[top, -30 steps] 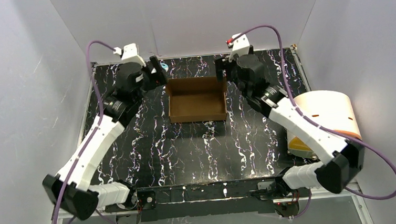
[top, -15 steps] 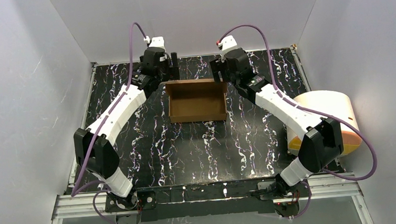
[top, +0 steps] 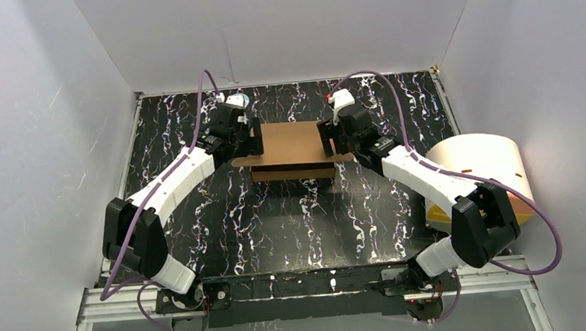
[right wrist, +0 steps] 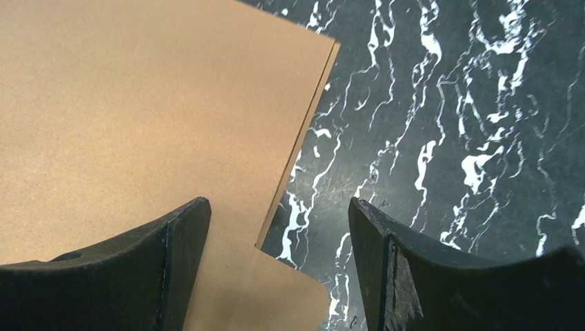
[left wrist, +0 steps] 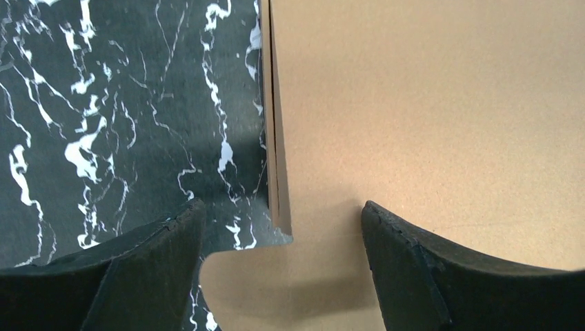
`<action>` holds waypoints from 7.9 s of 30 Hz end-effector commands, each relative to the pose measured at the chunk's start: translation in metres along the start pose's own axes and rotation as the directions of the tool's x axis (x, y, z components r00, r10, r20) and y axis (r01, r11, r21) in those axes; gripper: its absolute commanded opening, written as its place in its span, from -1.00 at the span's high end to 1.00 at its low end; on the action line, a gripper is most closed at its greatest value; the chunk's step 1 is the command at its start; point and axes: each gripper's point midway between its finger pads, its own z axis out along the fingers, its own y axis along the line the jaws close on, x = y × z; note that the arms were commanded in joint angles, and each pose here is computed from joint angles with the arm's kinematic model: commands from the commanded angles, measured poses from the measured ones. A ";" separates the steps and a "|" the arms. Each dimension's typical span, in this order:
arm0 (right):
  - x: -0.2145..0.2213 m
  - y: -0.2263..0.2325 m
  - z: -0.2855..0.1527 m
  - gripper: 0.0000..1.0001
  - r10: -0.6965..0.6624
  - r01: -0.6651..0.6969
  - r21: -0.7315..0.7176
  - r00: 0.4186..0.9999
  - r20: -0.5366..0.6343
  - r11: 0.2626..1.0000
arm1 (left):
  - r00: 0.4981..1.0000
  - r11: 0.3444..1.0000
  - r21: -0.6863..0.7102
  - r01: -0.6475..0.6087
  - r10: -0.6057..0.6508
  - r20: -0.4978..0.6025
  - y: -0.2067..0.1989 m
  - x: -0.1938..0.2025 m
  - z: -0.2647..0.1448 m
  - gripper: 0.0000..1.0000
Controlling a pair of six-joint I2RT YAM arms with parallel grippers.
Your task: Fold the paper box
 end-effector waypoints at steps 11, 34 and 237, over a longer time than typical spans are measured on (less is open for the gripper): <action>0.033 0.006 0.005 -0.63 0.086 -0.084 -0.037 0.996 0.036 0.996 | 0.996 0.997 0.022 0.071 -0.070 -0.048 0.008 0.050 -0.002 -0.60; 0.059 0.001 0.009 -0.56 0.172 -0.168 -0.070 0.984 0.052 0.983 | 0.973 0.971 0.076 0.228 -0.224 -0.054 0.009 0.072 -0.005 -0.61; -0.108 0.069 -0.089 -0.41 -0.422 0.484 -0.243 0.867 0.265 0.841 | 0.977 1.000 0.027 0.010 -0.016 0.213 0.089 -0.028 -0.137 -0.83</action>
